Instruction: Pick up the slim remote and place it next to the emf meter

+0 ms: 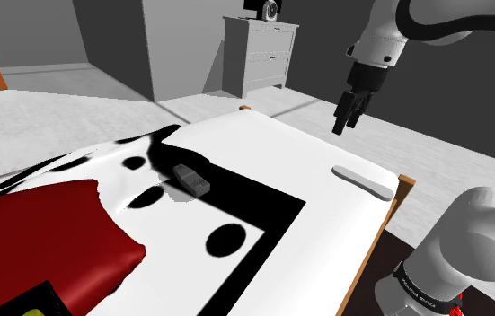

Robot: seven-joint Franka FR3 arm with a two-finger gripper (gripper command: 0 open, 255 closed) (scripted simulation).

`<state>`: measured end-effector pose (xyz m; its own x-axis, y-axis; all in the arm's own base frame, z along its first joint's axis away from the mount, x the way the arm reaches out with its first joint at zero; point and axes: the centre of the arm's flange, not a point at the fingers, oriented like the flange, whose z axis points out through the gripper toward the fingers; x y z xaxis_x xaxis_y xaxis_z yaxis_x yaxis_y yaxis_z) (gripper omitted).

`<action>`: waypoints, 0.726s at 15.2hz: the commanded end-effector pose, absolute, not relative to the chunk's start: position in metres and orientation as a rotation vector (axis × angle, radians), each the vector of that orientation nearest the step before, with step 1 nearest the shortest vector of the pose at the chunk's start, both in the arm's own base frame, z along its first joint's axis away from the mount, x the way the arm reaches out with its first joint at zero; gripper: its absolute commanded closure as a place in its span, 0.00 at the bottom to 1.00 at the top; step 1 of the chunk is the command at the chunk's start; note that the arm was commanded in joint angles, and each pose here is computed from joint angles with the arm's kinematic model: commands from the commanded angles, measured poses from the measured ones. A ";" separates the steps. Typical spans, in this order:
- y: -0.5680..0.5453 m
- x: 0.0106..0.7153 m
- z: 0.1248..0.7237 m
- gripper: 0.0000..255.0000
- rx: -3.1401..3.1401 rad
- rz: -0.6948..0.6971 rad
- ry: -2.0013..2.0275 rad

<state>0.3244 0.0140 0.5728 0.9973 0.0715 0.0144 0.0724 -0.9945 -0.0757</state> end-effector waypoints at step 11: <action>-0.072 0.304 0.482 0.00 -3.106 -0.003 -0.106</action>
<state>0.3062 -0.0634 0.4914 0.9977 0.0675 0.0040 0.0676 -0.9970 -0.0388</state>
